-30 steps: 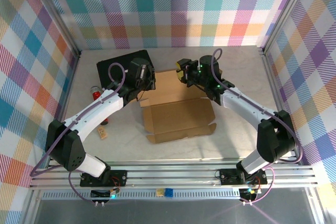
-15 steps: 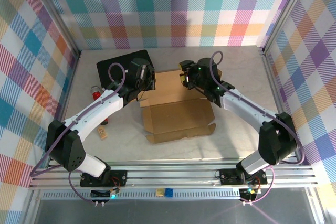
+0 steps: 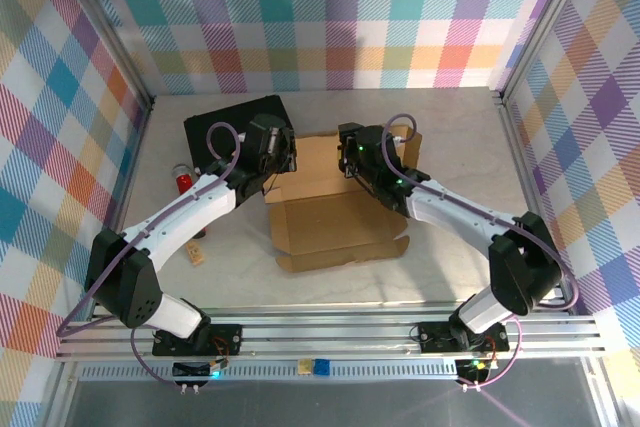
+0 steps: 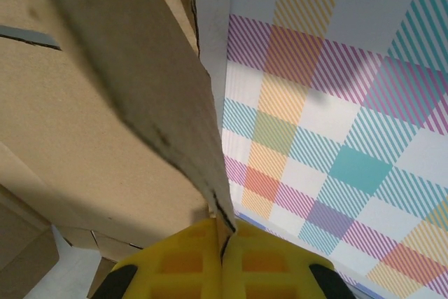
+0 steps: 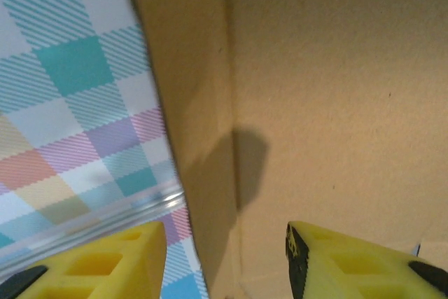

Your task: Fold the paper box

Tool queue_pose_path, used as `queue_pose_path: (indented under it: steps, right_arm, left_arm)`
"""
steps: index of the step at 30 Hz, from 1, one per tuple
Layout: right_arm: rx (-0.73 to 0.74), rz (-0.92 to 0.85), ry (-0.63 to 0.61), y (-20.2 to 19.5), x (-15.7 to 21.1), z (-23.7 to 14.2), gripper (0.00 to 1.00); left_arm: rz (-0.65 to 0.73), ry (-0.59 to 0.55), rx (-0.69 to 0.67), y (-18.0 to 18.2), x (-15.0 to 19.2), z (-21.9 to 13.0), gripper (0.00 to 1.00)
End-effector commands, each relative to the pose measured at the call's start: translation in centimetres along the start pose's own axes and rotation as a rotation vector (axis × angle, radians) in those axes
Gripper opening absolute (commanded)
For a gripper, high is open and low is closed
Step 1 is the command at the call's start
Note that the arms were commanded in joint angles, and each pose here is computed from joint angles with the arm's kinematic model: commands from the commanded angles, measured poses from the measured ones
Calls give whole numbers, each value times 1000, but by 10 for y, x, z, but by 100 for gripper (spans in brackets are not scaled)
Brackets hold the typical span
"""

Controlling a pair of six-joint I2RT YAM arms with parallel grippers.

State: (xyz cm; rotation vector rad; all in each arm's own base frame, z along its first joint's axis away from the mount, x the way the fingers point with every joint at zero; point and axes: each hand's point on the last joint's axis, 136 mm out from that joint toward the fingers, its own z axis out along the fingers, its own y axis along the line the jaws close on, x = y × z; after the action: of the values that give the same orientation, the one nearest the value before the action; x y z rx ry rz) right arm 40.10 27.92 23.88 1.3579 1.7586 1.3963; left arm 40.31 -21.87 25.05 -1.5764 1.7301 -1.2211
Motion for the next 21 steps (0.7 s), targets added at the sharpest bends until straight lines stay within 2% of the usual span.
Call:
queue_pose_path:
  steps: [1,13,19,20,21]
  right_arm:
    - [-68,48,-25,13,-1,13,45]
    - [-107,45,-26,20,-1,37,24]
    - [-91,44,-17,12,-4,39,4]
    - [-90,43,-18,11,-6,39,1]
    - [-92,37,-16,12,-9,39,0]
  left_arm:
    - [-11,13,58,-14,4,-13,0]
    - [-12,16,48,-9,2,-19,0]
    - [-6,23,55,-11,0,-20,0]
    - [2,36,57,-13,1,-21,10]
    - [16,54,54,-16,3,-23,24]
